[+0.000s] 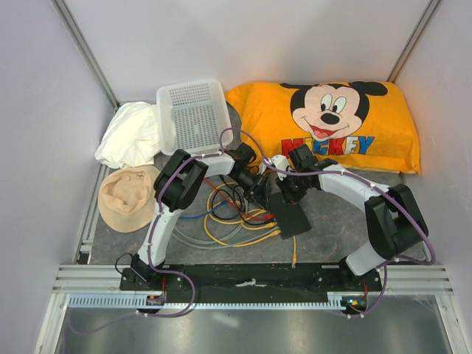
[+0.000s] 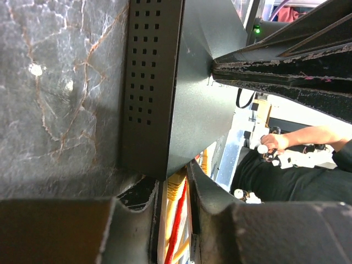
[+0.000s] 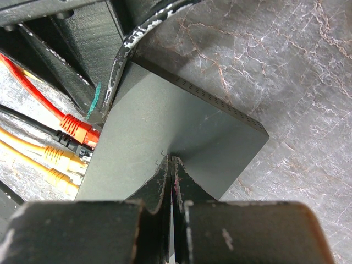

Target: Pull the plug from the switch port

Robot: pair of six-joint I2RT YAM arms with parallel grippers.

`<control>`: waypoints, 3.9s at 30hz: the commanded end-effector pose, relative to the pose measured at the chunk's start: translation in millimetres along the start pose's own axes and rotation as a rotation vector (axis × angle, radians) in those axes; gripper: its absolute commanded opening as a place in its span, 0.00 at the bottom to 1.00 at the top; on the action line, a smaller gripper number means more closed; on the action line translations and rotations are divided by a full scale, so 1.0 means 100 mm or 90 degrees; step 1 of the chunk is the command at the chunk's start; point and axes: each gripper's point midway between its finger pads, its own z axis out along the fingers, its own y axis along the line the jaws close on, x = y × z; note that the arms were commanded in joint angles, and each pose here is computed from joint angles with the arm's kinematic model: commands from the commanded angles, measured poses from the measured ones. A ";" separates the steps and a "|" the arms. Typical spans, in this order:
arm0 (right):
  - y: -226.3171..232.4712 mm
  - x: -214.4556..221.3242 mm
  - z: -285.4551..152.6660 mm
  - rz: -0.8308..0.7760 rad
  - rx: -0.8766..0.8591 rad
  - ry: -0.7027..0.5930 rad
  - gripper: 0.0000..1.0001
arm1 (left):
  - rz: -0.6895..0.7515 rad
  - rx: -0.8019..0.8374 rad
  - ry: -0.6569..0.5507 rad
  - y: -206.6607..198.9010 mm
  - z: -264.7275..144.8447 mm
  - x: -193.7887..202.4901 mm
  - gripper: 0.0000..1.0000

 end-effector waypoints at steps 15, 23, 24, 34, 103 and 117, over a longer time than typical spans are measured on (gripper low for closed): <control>0.29 -0.16 -0.23 -0.088 -0.027 -0.029 0.00 | -0.005 0.081 0.005 -0.13 0.08 -0.20 0.02; 0.15 0.12 0.01 -0.092 0.015 0.043 0.00 | 0.019 0.083 -0.006 -0.11 0.07 -0.39 0.01; 0.12 0.14 0.03 -0.092 0.023 0.050 0.00 | 0.024 0.080 -0.007 -0.11 0.07 -0.42 0.02; -0.08 0.27 0.20 -0.057 0.080 0.088 0.00 | 0.030 0.056 -0.001 0.07 0.07 -0.39 0.02; -0.31 -0.04 -0.04 -0.089 0.159 0.034 0.00 | 0.186 -0.487 -0.116 -0.52 -2.99 0.33 0.02; -0.34 -0.58 -0.59 -0.124 0.214 -0.099 0.00 | 0.157 -0.640 -0.192 0.20 -3.27 0.10 0.08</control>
